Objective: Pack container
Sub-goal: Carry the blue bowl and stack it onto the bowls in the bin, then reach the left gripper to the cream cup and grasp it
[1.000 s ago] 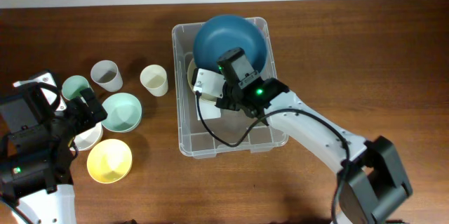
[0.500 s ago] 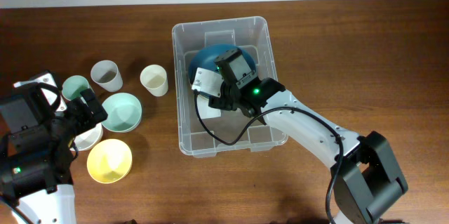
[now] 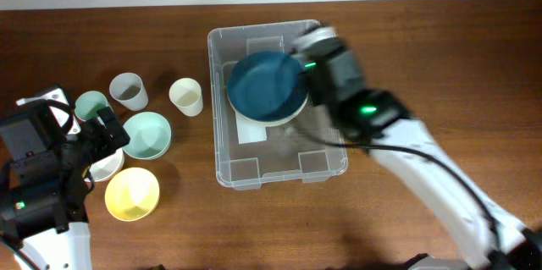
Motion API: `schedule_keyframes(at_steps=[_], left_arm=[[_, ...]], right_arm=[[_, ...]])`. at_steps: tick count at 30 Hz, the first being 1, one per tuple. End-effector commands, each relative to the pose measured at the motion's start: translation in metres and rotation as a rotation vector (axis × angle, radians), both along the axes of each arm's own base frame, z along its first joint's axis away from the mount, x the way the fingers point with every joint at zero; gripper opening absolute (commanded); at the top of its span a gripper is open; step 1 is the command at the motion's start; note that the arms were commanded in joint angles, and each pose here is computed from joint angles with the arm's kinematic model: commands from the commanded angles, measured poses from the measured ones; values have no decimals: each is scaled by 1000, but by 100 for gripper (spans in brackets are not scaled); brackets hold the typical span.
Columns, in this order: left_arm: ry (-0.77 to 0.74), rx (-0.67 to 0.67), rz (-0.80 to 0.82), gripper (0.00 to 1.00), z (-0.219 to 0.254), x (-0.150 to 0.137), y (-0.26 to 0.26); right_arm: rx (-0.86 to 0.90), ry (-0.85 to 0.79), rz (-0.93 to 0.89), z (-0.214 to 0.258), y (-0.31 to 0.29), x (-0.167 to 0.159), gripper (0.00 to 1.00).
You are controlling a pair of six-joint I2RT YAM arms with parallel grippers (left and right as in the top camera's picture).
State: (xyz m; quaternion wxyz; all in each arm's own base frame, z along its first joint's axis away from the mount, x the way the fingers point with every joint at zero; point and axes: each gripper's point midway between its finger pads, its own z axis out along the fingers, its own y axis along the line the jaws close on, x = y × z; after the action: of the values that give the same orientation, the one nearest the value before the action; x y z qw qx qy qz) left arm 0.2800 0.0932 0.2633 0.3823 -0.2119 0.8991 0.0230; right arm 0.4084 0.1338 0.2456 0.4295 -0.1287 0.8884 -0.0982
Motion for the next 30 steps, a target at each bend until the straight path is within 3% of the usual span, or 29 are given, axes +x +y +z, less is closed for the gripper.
schedule_keyframes(at_steps=[1, 3, 8, 16, 26, 30], left_arm=[[-17, -11, 2, 99, 6, 2, 0], [-17, -11, 2, 99, 6, 2, 0], [-17, -11, 2, 99, 6, 2, 0], [-17, -11, 2, 100, 6, 2, 0], [-17, -11, 2, 100, 6, 2, 0], [-44, -14, -73, 99, 10, 8, -9]], right_arm=[[214, 74, -365, -15, -65, -13, 50], [268, 241, -359, -47, -74, -27, 49], [293, 417, -346, -97, -78, -40, 49], [375, 623, -39, -135, -28, -56, 50], [375, 603, -27, -133, -27, -51, 51], [286, 502, -206, -127, -63, -35, 51]])
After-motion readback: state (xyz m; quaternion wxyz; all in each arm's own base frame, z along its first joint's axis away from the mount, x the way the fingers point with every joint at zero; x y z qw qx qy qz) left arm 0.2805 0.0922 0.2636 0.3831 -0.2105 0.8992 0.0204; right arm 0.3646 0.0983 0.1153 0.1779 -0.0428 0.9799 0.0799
